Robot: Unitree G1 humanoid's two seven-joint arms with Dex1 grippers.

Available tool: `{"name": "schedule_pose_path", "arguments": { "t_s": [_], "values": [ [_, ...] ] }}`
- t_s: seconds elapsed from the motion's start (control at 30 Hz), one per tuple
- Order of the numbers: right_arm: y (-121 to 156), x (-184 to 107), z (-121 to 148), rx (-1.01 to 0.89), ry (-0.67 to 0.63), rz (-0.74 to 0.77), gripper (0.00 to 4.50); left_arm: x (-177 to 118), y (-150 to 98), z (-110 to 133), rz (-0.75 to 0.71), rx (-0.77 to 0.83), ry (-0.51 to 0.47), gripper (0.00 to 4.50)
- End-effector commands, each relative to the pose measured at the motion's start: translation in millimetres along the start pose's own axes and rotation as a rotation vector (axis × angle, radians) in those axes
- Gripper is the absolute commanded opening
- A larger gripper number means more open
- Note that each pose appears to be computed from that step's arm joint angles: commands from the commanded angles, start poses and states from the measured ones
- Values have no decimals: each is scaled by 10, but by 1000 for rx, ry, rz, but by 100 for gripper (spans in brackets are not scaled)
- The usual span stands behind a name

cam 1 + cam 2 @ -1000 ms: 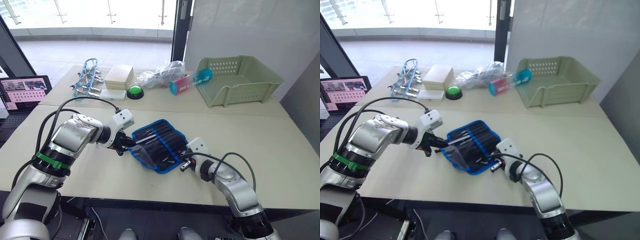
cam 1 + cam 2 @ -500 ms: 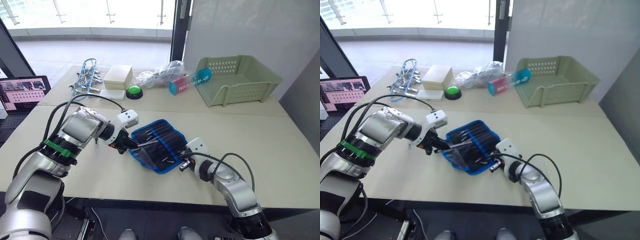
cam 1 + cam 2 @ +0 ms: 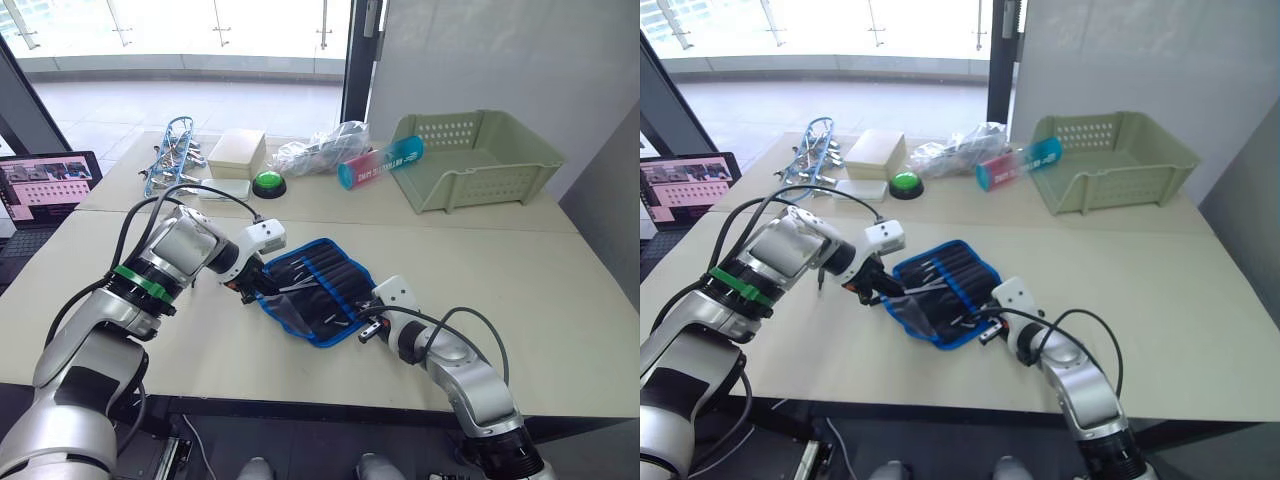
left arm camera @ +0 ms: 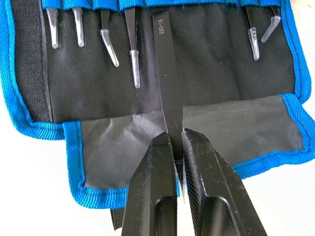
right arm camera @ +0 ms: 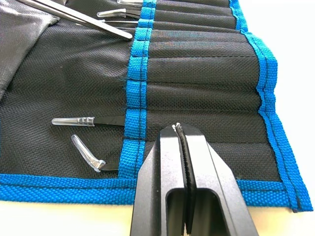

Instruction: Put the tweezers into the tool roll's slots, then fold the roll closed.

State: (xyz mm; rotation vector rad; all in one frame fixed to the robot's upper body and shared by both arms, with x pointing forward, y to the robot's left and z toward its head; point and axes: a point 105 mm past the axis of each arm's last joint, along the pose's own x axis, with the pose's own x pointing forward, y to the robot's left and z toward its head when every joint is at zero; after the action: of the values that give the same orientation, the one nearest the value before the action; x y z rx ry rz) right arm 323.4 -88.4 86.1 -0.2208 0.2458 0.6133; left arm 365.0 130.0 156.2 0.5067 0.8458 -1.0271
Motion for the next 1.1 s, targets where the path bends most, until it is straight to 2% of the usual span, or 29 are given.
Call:
{"name": "schedule_pose_path", "arguments": {
  "t_s": [0.03, 0.4, 0.67, 0.83, 1.1],
  "values": [
    [54, -4, -291, 41, 106, 8, 0, -28, 6, 160, 17, 52, -18, 7],
    [74, -2, -285, 36, 106, 11, 0, 272, 89, 378, 92, 88, -55, 7],
    [153, 2, -304, 6, 128, 34, 0, 509, -48, 534, 61, 79, -180, 7],
    [184, -8, -337, -4, 150, 43, 0, 604, -3, 552, 97, 87, -231, 7],
    [168, -23, -399, -3, 180, 37, 0, 620, 22, 468, 101, 78, -233, 7]
  ]
}}
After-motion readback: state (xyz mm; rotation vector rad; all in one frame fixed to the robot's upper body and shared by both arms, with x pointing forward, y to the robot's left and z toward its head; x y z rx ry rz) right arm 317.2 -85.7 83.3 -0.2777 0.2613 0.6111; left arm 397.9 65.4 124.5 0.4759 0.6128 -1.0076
